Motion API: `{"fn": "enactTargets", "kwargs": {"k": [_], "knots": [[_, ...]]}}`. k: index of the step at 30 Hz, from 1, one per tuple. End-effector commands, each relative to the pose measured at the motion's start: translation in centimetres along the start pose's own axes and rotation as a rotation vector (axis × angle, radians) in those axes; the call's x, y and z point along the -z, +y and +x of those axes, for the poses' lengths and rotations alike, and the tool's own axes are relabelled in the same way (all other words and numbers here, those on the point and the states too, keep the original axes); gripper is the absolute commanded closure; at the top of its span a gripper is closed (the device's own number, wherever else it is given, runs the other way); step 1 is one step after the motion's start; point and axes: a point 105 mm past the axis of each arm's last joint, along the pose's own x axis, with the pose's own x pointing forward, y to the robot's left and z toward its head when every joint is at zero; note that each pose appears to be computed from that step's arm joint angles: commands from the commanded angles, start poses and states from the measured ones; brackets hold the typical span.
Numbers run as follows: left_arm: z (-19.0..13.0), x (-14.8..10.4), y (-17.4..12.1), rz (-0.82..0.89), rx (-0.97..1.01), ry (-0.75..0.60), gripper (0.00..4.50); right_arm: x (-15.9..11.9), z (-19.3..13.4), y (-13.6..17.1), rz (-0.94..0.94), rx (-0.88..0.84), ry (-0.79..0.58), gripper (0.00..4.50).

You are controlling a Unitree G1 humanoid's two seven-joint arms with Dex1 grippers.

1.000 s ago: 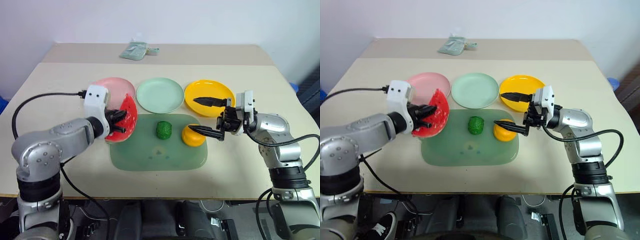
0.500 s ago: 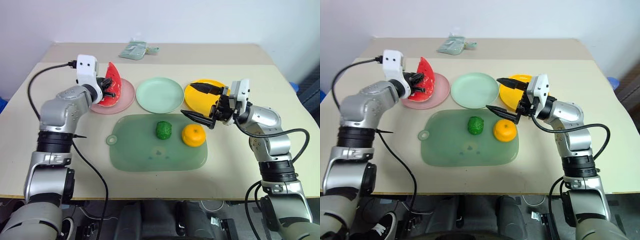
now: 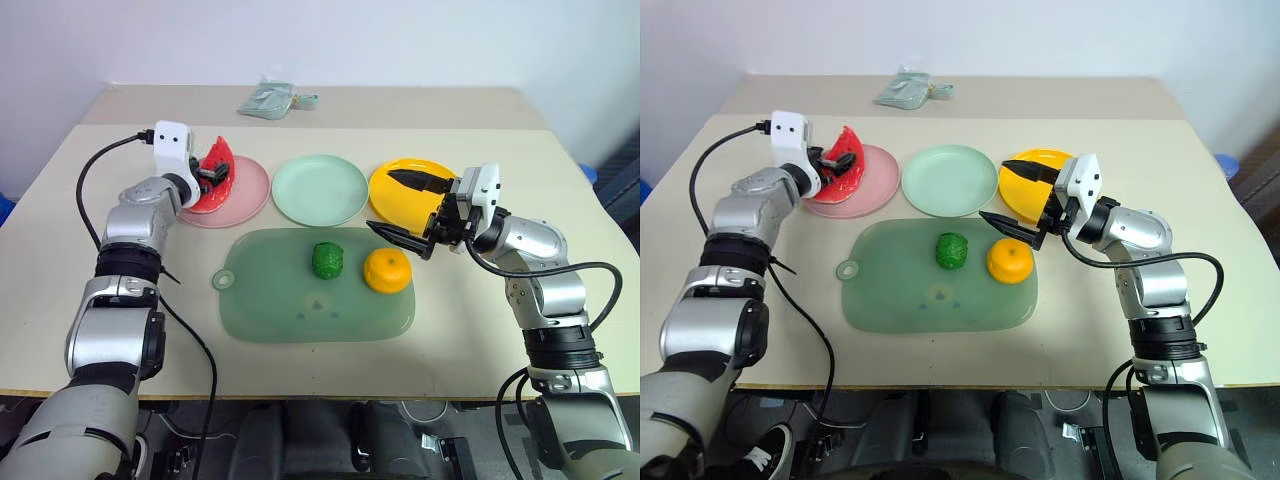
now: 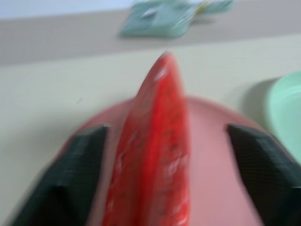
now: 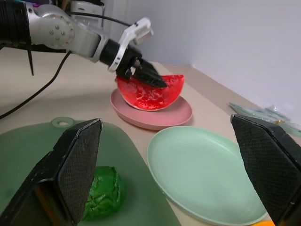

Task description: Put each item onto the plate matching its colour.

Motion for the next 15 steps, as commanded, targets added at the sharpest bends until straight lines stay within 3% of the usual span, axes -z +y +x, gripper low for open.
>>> {"fn": "enactTargets", "kwargs": {"k": [1,4,8,15], "knots": [[-1.7,-4.4,-0.5,0.032,0.095,-0.15,0.02,-1.8,0.3,0.2,-0.031,-0.017,-0.048,0.0],[-4.3,-7.0,-1.8,0.062,0.247,-0.241,0.02,-2.3,0.6,0.3,-0.005,-0.035,-0.069,0.0],[-7.8,-8.3,-4.1,0.157,0.473,-0.305,0.02,-2.2,0.8,0.9,-0.014,-0.077,-0.056,0.0],[-13.5,-5.4,-6.8,0.106,0.861,-0.247,0.02,-1.7,1.9,1.3,-0.007,-0.106,-0.004,0.0]]}}
